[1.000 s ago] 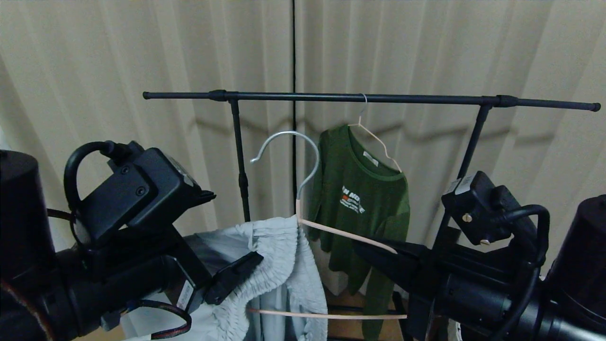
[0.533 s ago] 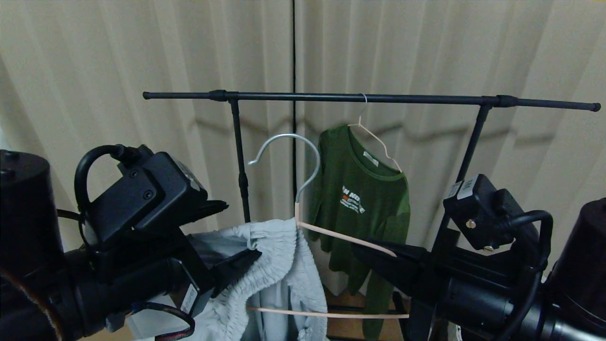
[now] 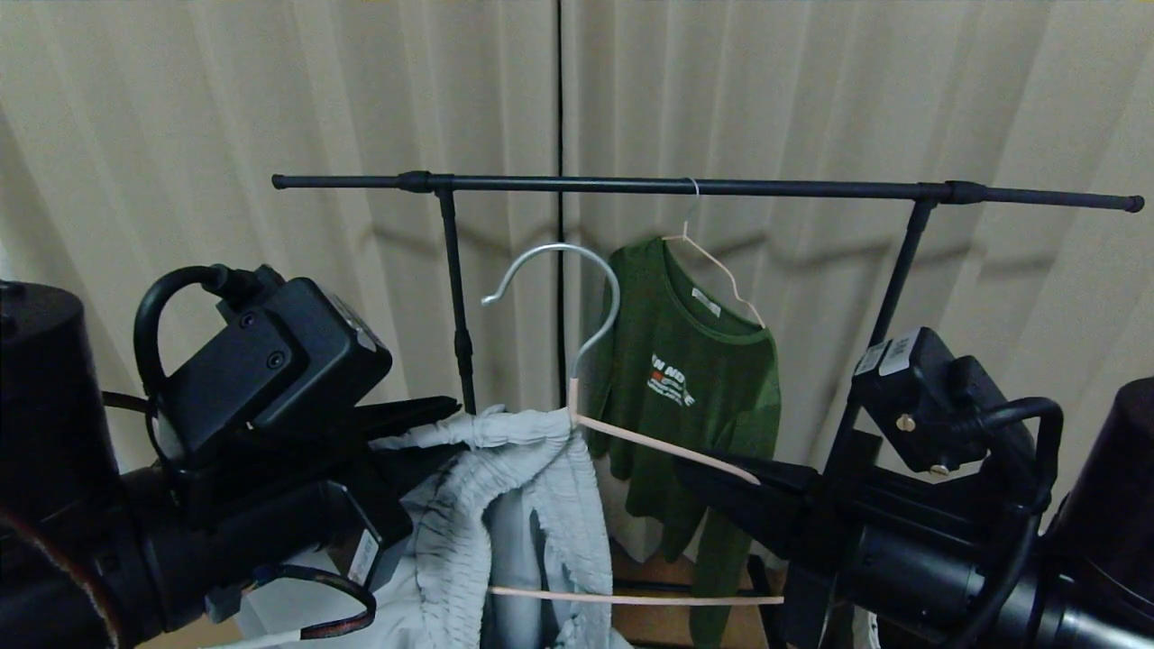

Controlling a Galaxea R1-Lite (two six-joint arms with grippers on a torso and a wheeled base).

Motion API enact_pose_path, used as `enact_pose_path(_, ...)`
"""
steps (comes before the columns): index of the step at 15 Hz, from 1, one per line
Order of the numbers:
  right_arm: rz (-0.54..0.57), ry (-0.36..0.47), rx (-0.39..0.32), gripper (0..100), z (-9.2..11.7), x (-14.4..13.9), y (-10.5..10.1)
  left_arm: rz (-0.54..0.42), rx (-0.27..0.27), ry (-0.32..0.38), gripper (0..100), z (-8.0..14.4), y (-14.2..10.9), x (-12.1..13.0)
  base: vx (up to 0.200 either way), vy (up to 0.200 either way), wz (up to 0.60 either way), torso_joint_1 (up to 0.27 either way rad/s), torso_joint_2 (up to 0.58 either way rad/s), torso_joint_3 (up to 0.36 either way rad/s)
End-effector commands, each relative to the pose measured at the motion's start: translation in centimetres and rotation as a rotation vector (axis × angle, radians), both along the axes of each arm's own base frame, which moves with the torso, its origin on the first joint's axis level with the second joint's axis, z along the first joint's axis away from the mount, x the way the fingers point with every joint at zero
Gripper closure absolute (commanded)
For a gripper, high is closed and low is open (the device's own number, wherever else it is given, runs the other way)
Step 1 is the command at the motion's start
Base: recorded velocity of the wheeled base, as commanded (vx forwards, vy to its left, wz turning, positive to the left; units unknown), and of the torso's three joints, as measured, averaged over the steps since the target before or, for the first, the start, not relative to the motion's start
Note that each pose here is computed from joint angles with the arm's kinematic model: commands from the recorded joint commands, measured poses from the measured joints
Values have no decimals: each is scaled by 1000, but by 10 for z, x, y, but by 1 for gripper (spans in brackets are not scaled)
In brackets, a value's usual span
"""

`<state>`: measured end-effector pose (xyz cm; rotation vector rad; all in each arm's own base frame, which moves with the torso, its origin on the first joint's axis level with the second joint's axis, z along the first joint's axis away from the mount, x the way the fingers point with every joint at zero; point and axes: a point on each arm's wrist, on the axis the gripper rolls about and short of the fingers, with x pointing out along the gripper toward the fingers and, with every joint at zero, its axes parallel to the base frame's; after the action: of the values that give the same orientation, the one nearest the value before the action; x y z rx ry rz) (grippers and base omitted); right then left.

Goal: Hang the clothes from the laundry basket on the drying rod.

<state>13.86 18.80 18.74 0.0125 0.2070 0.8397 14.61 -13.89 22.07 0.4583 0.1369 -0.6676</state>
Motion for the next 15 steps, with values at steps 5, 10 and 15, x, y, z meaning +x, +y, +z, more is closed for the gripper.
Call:
enact_pose_path(5,-117,-74,-53,0,3,20,-22,98,3,-6,100,-2,10,7,0,0,0,0,0,0)
enact_pose_path(10,-184,-162,-22,0,12,30,-36,356,11,-6,100,-6,19,14,0,0,0,0,0,0)
enact_pose_path(15,-133,-85,-74,0,-12,27,-25,287,-191,-33,100,11,11,10,0,0,0,0,0,0)
